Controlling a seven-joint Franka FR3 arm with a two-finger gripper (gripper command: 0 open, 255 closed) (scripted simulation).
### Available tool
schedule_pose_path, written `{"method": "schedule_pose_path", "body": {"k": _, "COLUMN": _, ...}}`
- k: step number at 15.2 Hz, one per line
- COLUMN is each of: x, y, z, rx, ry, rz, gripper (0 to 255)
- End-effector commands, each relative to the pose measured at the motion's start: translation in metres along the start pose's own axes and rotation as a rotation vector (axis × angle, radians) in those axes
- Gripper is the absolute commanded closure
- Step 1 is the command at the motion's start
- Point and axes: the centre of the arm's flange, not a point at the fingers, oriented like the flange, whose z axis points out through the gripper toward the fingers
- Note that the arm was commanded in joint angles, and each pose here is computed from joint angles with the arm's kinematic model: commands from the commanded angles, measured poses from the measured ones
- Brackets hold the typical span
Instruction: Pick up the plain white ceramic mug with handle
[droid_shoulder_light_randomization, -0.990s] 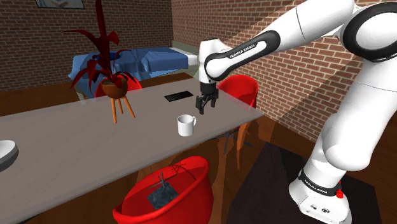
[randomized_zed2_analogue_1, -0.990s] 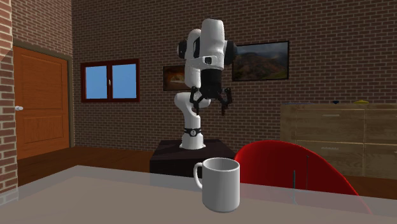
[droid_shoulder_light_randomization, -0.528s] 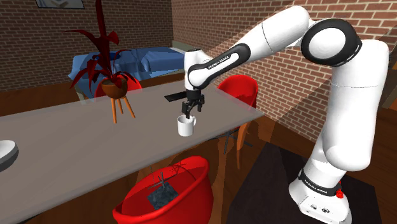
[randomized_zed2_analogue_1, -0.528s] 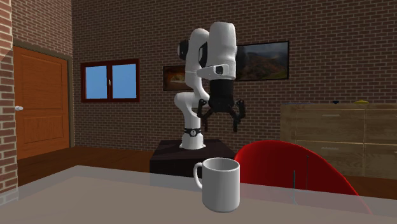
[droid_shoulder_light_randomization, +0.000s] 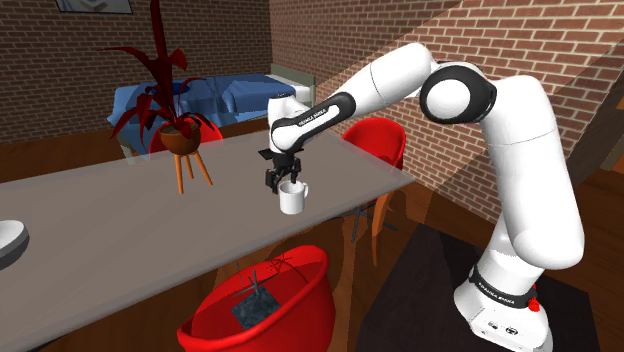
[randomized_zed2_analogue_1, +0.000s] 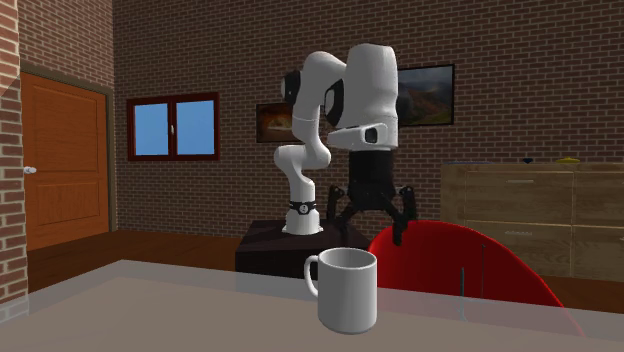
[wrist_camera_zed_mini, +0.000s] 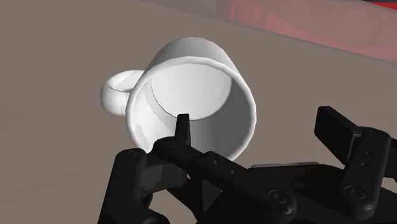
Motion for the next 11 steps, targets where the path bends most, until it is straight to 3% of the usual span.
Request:
{"method": "schedule_pose_path", "body": {"k": 1, "x": 0.004, "y": -0.003, "z": 0.011, "rx": 0.001, "ry": 0.001, "rz": 0.0, "gripper": 0}}
{"method": "schedule_pose_path", "body": {"k": 8, "x": 0.003, "y": -0.003, "z": 0.04, "rx": 0.001, "ry": 0.001, "rz": 0.0, "gripper": 0}}
{"method": "schedule_pose_path", "body": {"k": 9, "x": 0.003, "y": -0.003, "z": 0.04, "rx": 0.001, "ry": 0.001, "rz": 0.0, "gripper": 255}}
{"method": "schedule_pose_path", "body": {"k": 11, "x": 0.003, "y": -0.003, "z": 0.04, "rx": 0.001, "ry": 0.001, "rz": 0.0, "gripper": 255}}
